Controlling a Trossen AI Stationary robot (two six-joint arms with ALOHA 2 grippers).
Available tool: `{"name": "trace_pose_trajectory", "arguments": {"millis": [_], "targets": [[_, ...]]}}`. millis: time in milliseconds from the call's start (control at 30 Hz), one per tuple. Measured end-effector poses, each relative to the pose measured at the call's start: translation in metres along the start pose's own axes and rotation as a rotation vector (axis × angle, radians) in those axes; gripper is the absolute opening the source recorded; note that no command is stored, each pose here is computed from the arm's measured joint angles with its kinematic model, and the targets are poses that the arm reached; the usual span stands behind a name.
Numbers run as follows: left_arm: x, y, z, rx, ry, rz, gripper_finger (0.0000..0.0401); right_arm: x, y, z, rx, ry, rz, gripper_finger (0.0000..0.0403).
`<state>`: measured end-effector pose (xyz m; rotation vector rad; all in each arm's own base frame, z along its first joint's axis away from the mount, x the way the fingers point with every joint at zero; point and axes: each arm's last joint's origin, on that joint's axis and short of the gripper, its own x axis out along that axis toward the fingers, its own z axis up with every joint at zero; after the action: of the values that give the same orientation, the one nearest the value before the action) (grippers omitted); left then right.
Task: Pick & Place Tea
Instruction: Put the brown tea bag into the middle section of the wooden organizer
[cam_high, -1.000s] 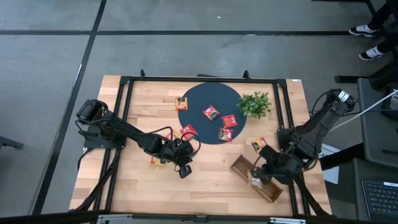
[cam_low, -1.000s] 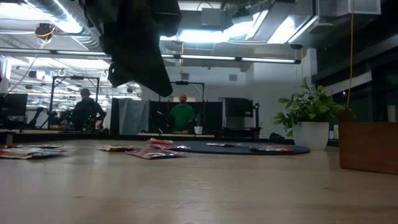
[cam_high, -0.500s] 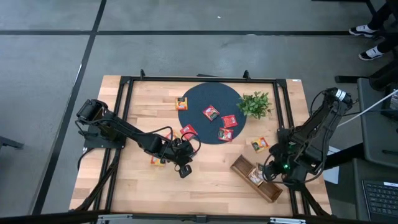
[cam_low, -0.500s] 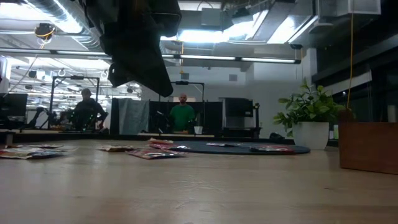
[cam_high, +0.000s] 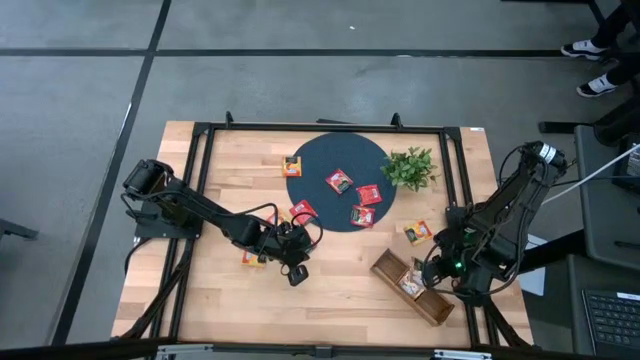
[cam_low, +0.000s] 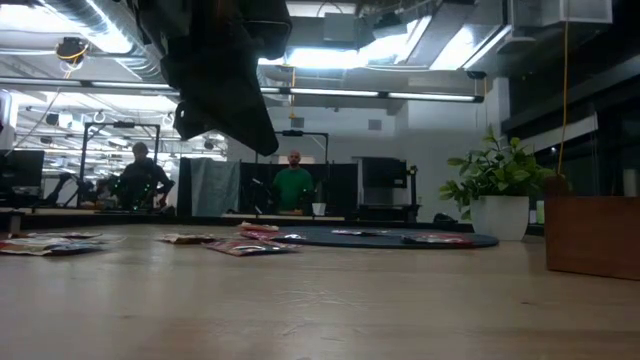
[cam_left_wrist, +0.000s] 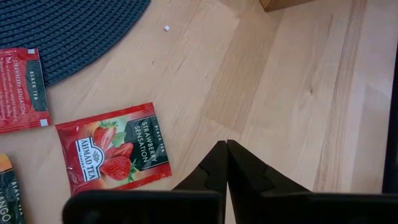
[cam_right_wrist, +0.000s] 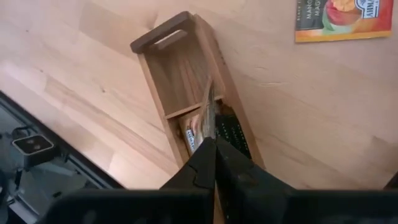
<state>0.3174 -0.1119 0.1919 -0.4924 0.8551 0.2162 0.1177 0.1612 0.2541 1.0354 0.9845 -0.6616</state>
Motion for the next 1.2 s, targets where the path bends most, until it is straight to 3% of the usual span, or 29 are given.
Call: {"name": "trace_pose_trajectory", "arguments": {"millis": [500,900,1200], "targets": [[0.0,0.0,0.0,0.0,0.0,0.0,0.0002,0.018,0.004,-0.011,0.037,-0.033,-0.069,0.0028],[0.0,0.0,0.0,0.0,0.0,0.0,0.0005,0.018,0.002,-0.013,0.046,0.028,-0.129,0.0033],[0.0,0.0,0.0,0.0,0.0,0.0,0.0006,0.018,0.001,-0.013,0.069,0.027,-0.134,0.0097]]}}
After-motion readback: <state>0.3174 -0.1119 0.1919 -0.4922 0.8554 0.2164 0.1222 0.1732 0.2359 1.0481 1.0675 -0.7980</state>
